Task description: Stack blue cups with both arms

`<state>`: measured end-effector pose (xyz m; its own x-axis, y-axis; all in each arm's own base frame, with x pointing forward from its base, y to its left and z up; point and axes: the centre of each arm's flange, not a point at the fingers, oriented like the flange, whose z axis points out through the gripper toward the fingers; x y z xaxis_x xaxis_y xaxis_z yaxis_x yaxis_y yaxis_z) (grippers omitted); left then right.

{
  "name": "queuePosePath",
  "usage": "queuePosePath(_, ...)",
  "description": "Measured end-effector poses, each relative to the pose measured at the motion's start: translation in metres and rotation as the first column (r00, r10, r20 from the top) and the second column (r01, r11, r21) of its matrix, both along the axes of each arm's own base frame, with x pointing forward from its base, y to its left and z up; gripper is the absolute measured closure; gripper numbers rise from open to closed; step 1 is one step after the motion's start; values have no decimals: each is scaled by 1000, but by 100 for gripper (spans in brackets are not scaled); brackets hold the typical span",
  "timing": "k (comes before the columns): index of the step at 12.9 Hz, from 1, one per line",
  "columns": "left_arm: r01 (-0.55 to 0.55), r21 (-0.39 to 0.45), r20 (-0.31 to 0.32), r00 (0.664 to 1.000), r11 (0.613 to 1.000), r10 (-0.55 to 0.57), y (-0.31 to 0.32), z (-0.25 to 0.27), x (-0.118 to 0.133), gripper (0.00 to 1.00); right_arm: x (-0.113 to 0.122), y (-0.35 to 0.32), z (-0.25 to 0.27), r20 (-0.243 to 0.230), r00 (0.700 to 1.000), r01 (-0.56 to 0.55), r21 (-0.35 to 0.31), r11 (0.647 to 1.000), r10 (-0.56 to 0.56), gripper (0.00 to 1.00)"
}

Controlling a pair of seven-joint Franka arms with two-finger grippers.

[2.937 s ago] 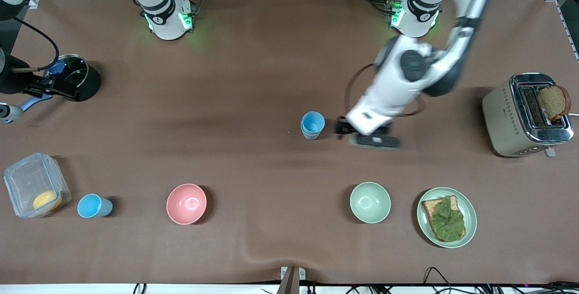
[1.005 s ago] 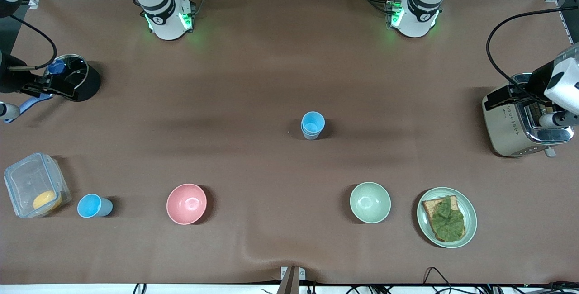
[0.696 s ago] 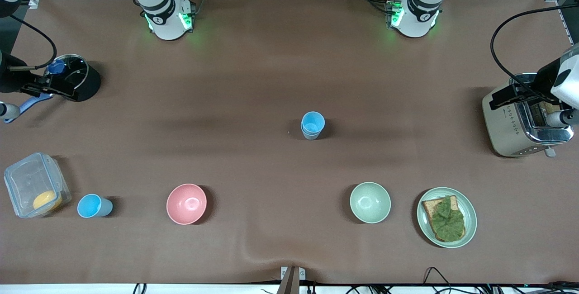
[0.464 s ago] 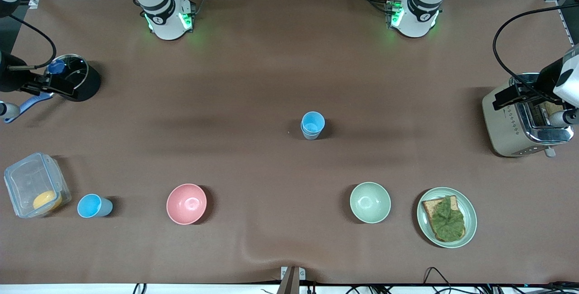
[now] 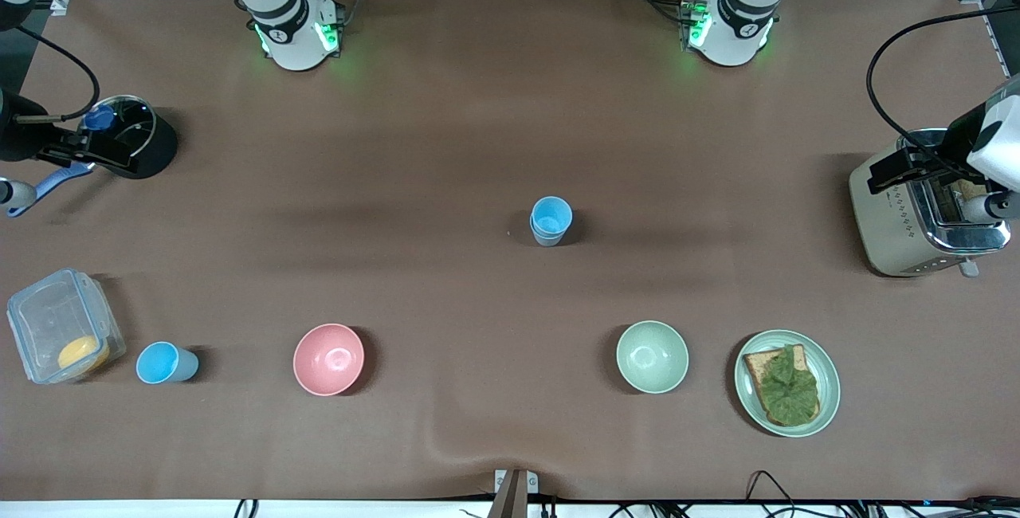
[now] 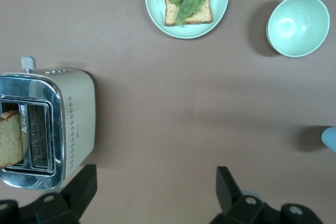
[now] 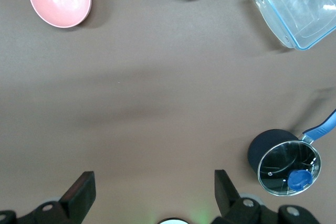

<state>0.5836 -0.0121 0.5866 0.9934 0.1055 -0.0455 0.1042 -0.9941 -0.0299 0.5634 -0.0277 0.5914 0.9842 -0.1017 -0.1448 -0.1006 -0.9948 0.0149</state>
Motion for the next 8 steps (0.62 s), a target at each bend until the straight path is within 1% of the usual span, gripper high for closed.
queuePosePath(4, 0, 0, 0, 1000, 1000, 0, 0, 0, 0, 0, -3, 1, -1, -22, 1000, -2, 1, 1000, 2, 0)
queuePosePath(8, 0, 0, 0, 1000, 1000, 0, 0, 0, 0, 0, -3, 3, -1, -23, 1000, -4, 1, 1000, 4, 0)
